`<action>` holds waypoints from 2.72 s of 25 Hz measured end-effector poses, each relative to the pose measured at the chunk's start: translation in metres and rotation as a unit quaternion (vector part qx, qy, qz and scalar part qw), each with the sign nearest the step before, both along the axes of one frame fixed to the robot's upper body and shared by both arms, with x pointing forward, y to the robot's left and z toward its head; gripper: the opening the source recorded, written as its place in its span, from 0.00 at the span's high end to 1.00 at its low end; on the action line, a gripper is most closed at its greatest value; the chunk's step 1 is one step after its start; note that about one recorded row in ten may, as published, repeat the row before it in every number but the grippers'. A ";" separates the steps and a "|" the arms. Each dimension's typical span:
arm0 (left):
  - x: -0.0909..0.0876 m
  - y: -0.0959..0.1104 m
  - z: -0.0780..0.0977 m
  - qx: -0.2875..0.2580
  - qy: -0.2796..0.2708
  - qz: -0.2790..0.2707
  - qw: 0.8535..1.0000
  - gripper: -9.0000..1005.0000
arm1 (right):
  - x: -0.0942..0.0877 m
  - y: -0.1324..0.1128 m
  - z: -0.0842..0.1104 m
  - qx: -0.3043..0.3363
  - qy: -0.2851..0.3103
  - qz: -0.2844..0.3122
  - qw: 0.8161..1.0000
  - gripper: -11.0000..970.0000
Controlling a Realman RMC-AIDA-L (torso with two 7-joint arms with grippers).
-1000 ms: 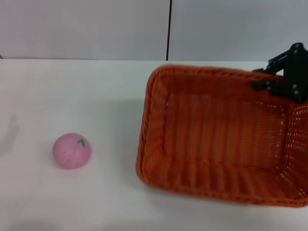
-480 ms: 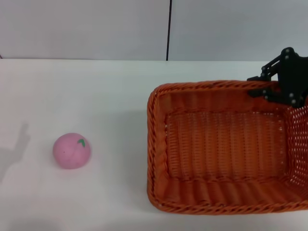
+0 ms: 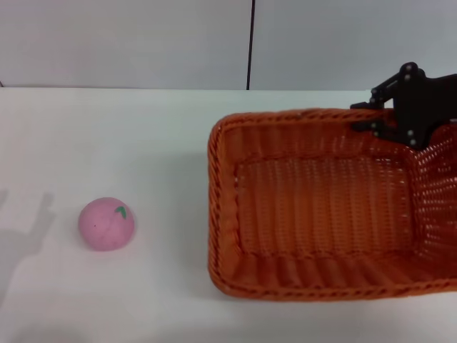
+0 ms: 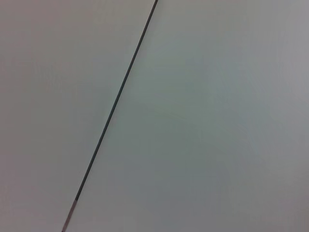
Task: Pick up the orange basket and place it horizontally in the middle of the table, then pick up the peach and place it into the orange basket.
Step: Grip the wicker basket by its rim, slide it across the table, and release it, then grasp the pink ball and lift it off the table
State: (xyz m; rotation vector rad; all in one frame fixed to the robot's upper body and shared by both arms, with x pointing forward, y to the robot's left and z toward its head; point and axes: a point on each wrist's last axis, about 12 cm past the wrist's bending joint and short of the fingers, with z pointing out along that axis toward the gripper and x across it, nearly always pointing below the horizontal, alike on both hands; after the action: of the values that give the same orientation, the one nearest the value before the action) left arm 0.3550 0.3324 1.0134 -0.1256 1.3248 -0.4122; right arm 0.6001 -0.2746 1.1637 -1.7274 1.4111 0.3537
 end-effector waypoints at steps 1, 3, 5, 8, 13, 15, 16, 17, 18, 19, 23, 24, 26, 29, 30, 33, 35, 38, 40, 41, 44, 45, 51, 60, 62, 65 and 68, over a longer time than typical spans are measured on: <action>-0.001 0.000 0.000 -0.001 0.002 -0.001 1.000 0.29 | 0.001 0.001 -0.001 0.003 -0.005 -0.001 1.000 0.80; -0.003 -0.001 -0.001 -0.001 0.004 -0.003 1.000 0.29 | 0.003 0.004 -0.002 0.010 -0.016 -0.001 1.000 0.80; -0.005 -0.001 -0.001 -0.001 0.006 -0.004 1.000 0.29 | 0.004 0.005 -0.003 0.013 -0.025 -0.003 1.000 0.80; -0.006 -0.001 -0.002 -0.003 0.006 -0.003 1.000 0.30 | 0.005 0.007 -0.003 0.014 -0.029 -0.002 0.999 0.79; -0.007 -0.003 -0.002 -0.004 0.007 -0.007 1.000 0.30 | 0.008 0.011 -0.007 0.013 -0.034 0.002 0.999 0.78; -0.006 -0.003 -0.002 -0.004 0.006 -0.008 1.000 0.30 | 0.009 0.013 -0.009 0.010 -0.034 0.001 0.999 0.78; -0.006 -0.003 -0.002 -0.004 0.006 -0.009 1.000 0.30 | 0.010 0.014 -0.010 0.008 -0.034 0.002 0.999 0.78; -0.005 -0.003 -0.001 -0.004 0.005 -0.009 1.000 0.30 | 0.010 0.015 -0.011 0.005 -0.034 0.003 0.999 0.78; -0.004 -0.003 -0.001 -0.004 0.005 -0.010 1.000 0.30 | 0.011 0.017 -0.012 0.002 -0.034 0.004 0.999 0.77; -0.004 -0.004 -0.001 -0.004 0.005 -0.011 1.000 0.30 | 0.011 0.019 -0.013 -0.001 -0.034 0.005 0.999 0.77; -0.002 -0.004 -0.001 -0.004 0.006 -0.013 1.000 0.31 | 0.012 0.022 -0.015 0.009 -0.042 0.007 0.999 0.62; -0.002 -0.004 -0.001 -0.003 0.006 -0.013 1.000 0.31 | 0.012 0.022 -0.017 0.019 -0.050 0.006 0.999 0.58; -0.001 -0.003 -0.001 -0.003 0.005 -0.013 1.000 0.31 | 0.012 0.022 -0.017 0.027 -0.055 0.002 0.998 0.56; -0.001 -0.002 -0.001 -0.002 0.005 -0.014 1.000 0.31 | 0.010 0.016 -0.011 0.075 -0.073 -0.027 0.994 0.53; -0.002 -0.001 -0.001 -0.004 0.006 -0.016 1.000 0.31 | 0.010 0.016 -0.011 0.075 -0.073 -0.027 0.994 0.53; -0.002 0.004 0.000 -0.014 0.014 -0.035 0.999 0.31 | -0.001 0.003 -0.001 0.154 -0.086 -0.050 0.983 0.53; -0.002 0.009 0.002 -0.011 0.018 -0.063 0.998 0.31 | -0.013 -0.008 0.005 0.223 -0.092 -0.068 0.968 0.53; -0.001 0.021 0.008 0.012 0.034 -0.125 0.991 0.31 | -0.037 -0.030 0.010 0.338 -0.100 -0.107 0.930 0.53; 0.003 0.028 0.012 0.027 0.050 -0.169 0.984 0.32 | -0.055 -0.044 0.008 0.396 -0.093 -0.131 0.904 0.53; 0.005 0.030 0.013 0.032 0.057 -0.187 0.980 0.32 | -0.065 -0.051 0.005 0.424 -0.089 -0.142 0.890 0.53; 0.023 0.032 0.015 0.073 0.099 -0.260 0.958 0.32 | -0.107 -0.077 -0.017 0.525 -0.081 -0.194 0.825 0.53; 0.026 0.030 0.014 0.083 0.107 -0.271 0.953 0.32 | -0.107 -0.077 -0.017 0.525 -0.081 -0.194 0.825 0.53; 0.048 0.020 0.006 0.148 0.139 -0.284 0.937 0.32 | -0.162 -0.099 -0.048 0.605 -0.078 -0.249 0.753 0.53; 0.064 0.014 -0.009 0.203 0.180 -0.287 0.919 0.33 | -0.199 -0.104 -0.066 0.637 -0.072 -0.274 0.717 0.53; 0.065 0.013 -0.012 0.209 0.189 -0.288 0.915 0.33 | -0.200 -0.104 -0.067 0.638 -0.070 -0.275 0.716 0.53; 0.066 0.011 -0.014 0.211 0.195 -0.290 0.913 0.33 | -0.199 -0.103 -0.067 0.639 -0.069 -0.275 0.715 0.53; 0.069 0.007 -0.018 0.221 0.205 -0.304 0.904 0.33 | -0.197 -0.103 -0.066 0.639 -0.068 -0.272 0.716 0.53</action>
State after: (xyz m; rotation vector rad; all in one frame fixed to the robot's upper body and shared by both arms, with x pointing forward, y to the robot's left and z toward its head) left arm 0.4241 0.3396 0.9955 0.6323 1.8398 -0.6178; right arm 0.4027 -0.3778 1.0975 -0.1664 1.0050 0.6358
